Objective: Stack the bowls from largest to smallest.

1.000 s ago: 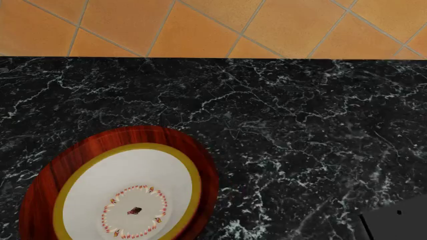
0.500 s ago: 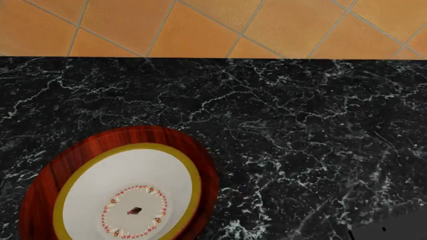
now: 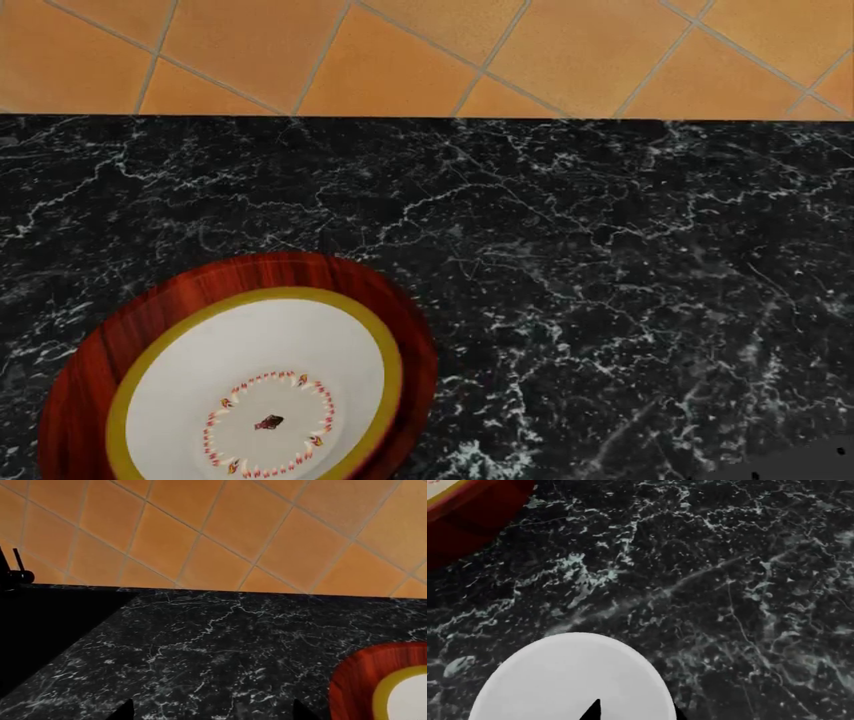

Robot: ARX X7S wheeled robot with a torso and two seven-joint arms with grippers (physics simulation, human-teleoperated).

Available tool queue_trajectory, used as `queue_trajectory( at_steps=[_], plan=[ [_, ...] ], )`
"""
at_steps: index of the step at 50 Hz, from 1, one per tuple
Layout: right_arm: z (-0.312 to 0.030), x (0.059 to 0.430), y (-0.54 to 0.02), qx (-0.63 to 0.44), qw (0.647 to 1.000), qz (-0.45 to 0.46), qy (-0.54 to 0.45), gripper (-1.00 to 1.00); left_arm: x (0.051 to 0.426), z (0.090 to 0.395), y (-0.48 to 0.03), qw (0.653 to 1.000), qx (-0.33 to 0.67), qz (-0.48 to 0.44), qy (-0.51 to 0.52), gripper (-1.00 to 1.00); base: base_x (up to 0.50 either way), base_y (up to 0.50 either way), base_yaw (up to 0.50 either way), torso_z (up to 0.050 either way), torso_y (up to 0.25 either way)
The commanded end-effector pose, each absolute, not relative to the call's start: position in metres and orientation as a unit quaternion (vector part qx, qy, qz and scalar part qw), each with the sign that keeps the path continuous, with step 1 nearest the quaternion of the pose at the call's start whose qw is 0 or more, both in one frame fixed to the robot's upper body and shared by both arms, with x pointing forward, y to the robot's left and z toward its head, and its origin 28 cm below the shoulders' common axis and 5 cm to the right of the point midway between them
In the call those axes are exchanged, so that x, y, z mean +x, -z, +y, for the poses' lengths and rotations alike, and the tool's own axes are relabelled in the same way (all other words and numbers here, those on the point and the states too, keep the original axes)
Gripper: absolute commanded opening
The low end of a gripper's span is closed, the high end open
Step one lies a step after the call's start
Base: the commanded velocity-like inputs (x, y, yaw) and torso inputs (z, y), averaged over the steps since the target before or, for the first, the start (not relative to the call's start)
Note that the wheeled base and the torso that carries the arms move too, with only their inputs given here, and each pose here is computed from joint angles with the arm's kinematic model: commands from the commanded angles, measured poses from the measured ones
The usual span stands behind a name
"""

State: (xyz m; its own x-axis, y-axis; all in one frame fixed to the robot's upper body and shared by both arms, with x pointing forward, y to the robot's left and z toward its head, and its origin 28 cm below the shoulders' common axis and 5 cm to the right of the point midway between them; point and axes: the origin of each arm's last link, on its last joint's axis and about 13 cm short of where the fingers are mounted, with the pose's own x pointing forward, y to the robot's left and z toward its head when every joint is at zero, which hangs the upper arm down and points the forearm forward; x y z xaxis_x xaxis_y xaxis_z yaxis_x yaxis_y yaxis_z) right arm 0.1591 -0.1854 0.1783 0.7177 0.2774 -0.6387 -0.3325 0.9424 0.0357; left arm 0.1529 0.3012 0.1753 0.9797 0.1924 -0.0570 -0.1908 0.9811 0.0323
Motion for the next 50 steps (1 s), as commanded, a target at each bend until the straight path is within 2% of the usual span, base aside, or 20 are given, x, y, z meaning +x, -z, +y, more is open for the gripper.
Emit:
queue_trajectory(
  at_steps=[1,19,32,39,40,42,44,50],
  plan=[
    [-0.187,0.159,-0.165,-0.043,0.92,0.362,-0.146,-1.0,0.152,0.301,-0.175,0.994,0.02,0.02,-0.102,1.0,0.0,0.0,0.0,0.0,0.0],
    [-0.188,0.155,-0.19,-0.025,0.936,0.319,-0.144,-1.0,0.152,0.301,-0.176,0.994,0.021,0.018,-0.103,1.0,0.0,0.0,0.0,0.0,0.0],
    [-0.177,0.154,-0.228,0.0,0.96,0.235,-0.153,-1.0,0.151,0.302,-0.176,0.994,0.021,0.016,-0.105,1.0,0.0,0.0,0.0,0.0,0.0],
    [-0.169,0.16,-0.244,0.007,0.967,0.199,-0.159,-1.0,0.149,0.306,-0.179,0.993,0.018,0.012,-0.114,1.0,0.0,0.0,0.0,0.0,0.0],
    [-0.153,0.179,-0.252,0.043,0.965,0.195,-0.171,-1.0,0.145,0.312,-0.183,0.991,0.013,0.004,-0.13,1.0,0.0,0.0,0.0,0.0,0.0],
    [-0.149,0.186,-0.29,0.036,0.978,0.106,-0.178,-1.0,0.143,0.315,-0.185,0.991,0.01,0.002,-0.135,1.0,0.0,0.0,0.0,0.0,0.0],
    [-0.147,0.188,-0.301,0.033,0.98,0.084,-0.176,-1.0,0.142,0.315,-0.186,0.99,0.009,-0.001,-0.138,1.0,0.0,0.0,0.0,0.0,0.0],
    [-0.135,0.199,-0.317,0.023,0.978,0.071,-0.196,-1.0,0.142,0.315,-0.185,0.99,0.009,0.0,-0.138,1.0,0.0,0.0,0.0,0.0,0.0]
  ],
)
